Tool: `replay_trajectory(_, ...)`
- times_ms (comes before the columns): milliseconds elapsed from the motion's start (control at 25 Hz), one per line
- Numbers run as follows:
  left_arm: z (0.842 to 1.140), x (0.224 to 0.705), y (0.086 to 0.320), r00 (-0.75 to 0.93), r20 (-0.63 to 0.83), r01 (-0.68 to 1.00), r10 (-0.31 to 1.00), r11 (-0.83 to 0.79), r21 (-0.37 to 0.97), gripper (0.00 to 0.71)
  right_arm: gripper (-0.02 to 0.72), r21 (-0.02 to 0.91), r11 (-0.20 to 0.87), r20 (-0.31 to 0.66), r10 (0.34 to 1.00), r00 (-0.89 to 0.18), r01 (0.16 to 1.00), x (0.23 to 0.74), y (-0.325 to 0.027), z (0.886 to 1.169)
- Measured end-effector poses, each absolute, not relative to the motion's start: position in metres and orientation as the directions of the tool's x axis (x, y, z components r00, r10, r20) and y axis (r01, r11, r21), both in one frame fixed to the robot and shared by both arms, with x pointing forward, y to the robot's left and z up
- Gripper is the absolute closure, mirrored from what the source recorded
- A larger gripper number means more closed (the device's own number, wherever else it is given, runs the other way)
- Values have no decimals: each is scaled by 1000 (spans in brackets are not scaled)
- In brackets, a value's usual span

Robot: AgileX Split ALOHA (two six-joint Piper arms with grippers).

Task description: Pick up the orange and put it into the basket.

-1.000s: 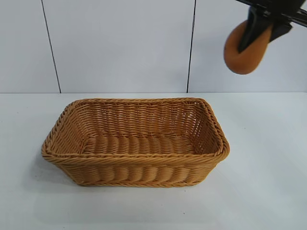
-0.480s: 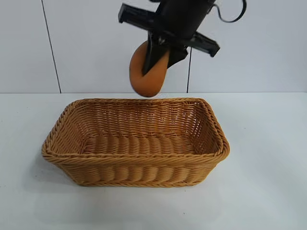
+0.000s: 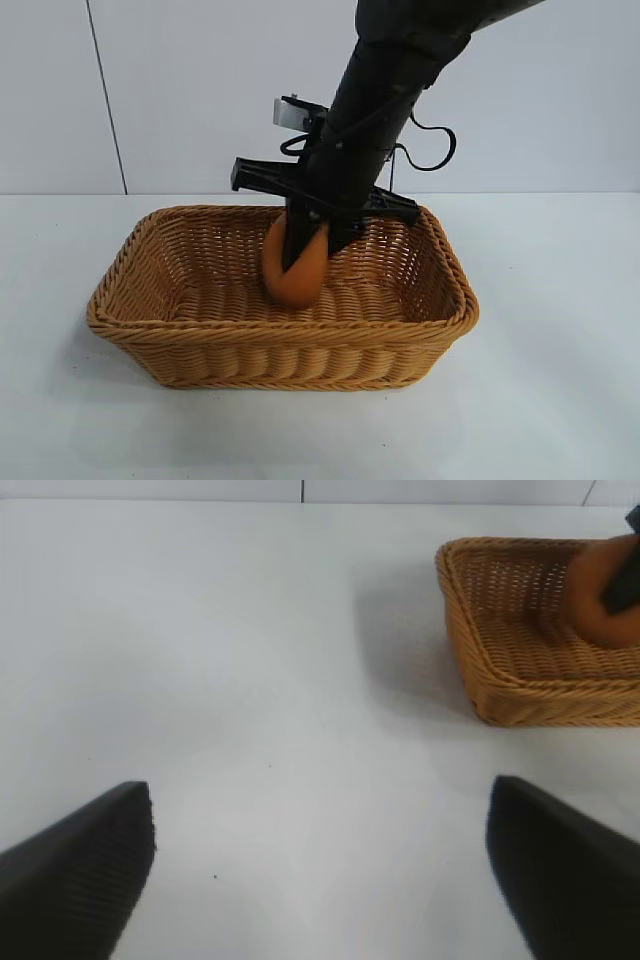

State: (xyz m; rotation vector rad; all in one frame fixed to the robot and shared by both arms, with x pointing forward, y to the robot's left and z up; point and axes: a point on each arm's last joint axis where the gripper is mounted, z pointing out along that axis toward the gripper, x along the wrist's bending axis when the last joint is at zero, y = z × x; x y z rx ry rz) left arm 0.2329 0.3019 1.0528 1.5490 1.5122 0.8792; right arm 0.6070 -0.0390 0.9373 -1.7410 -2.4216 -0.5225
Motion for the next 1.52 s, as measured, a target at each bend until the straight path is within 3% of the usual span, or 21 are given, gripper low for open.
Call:
replay_trajectory(80, 1053, 233, 302, 51, -44, 455, 998, 16, 890, 67, 167, 214, 291, 290, 892, -346, 932, 607, -39, 940)
replay_trajectory(120, 1053, 233, 302, 51, -44, 455, 998, 16, 890, 67, 103, 207, 294, 291, 892, -346, 933, 606, -39, 941)
replay_trajectory(240, 1053, 233, 302, 51, -44, 455, 998, 16, 890, 67, 31, 193, 313, 288, 888, -359, 930, 607, -38, 948)
replay_trajectory(520, 1053, 233, 302, 51, -44, 455, 998, 16, 890, 67, 10, 235, 391, 190, 879, -437, 890, 622, -37, 1012)
replay_trajectory(640, 1053, 233, 302, 51, -44, 455, 998, 16, 890, 67, 10, 320, 369, 89, 905, -415, 873, 634, -45, 1039)
replay_trajectory(760, 1053, 233, 302, 51, -44, 455, 998, 16, 890, 67, 10, 367, 315, 54, 932, -358, 876, 648, -64, 1053)
replay_trajectory(880, 1053, 233, 302, 51, -44, 455, 998, 16, 890, 67, 10, 364, 242, 41, 961, -275, 899, 668, -103, 1053)
replay_trajectory(1280, 1053, 233, 302, 51, -44, 455, 998, 16, 890, 67, 10, 264, -98, -2, 995, 102, 960, 703, -292, 1022)
replay_trajectory(1400, 1053, 233, 302, 51, -44, 455, 998, 16, 890, 67, 10, 194, -144, 4, 989, 146, 970, 693, -317, 1005)
replay_trajectory(1520, 1053, 233, 302, 51, -44, 455, 998, 16, 890, 67, 10, 138, -124, 10, 992, 124, 983, 680, -321, 998)
